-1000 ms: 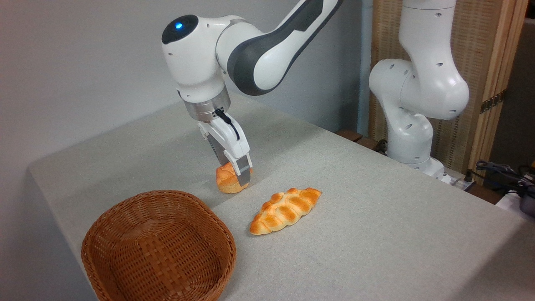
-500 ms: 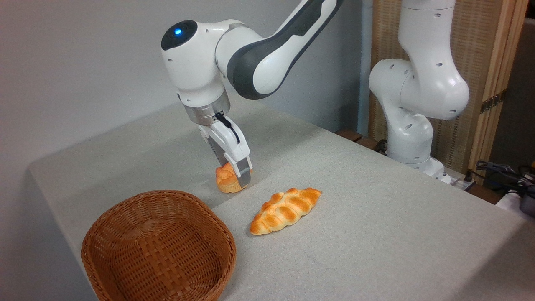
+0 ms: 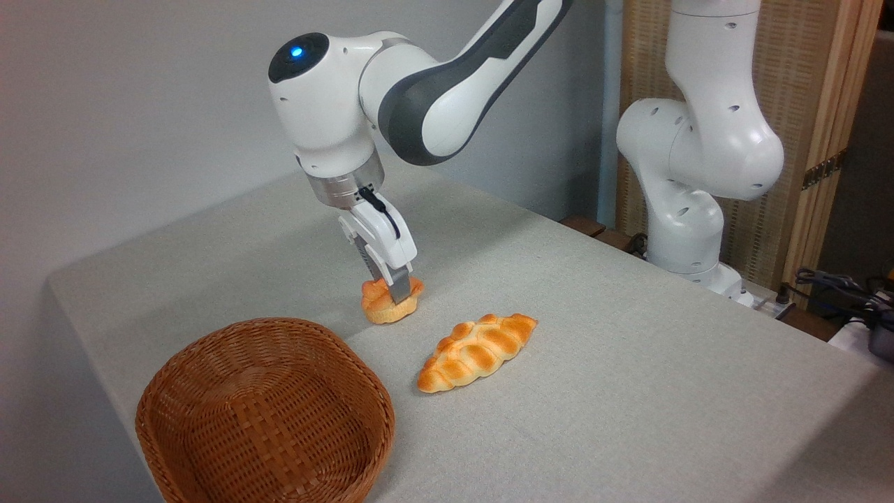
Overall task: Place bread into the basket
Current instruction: 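Close the gripper on the round bun, then lift the bun and carry it over the wicker basket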
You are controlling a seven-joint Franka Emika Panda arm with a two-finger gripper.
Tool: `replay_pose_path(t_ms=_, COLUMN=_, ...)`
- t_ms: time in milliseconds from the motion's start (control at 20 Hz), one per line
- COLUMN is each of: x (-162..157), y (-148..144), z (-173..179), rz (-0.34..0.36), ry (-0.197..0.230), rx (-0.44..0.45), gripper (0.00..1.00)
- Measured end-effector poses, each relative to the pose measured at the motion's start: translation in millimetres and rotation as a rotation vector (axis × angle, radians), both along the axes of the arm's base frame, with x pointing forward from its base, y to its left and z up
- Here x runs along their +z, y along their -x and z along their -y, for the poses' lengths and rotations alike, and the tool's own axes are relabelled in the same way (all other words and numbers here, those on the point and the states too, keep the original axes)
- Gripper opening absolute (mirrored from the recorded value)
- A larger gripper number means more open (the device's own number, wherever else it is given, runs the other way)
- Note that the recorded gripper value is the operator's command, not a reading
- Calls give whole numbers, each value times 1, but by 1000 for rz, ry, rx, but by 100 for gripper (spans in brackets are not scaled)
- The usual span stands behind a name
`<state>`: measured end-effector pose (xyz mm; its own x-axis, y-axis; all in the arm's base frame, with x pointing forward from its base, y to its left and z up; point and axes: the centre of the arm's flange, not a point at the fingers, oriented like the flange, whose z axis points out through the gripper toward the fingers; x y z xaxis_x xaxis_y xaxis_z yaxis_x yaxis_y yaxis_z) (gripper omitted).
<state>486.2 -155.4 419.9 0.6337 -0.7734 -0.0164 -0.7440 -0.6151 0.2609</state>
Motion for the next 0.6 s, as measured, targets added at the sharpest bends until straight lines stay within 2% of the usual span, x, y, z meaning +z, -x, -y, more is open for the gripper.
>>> replay_pose_path(t_ms=150, x=30, y=-2, z=2, rz=-46, ry=1, rx=-21, gripper=32)
replay_pose_path(t_ms=300, x=71, y=-13, z=-8, rz=-36, ry=13, rx=-13, gripper=39)
replay_pose_path(t_ms=500, x=119, y=-45, z=-25, rz=75, ry=52, rx=-22, gripper=39)
replay_pose_path(t_ms=600, x=141, y=-79, z=-44, rz=154, ry=82, rx=-53, gripper=39)
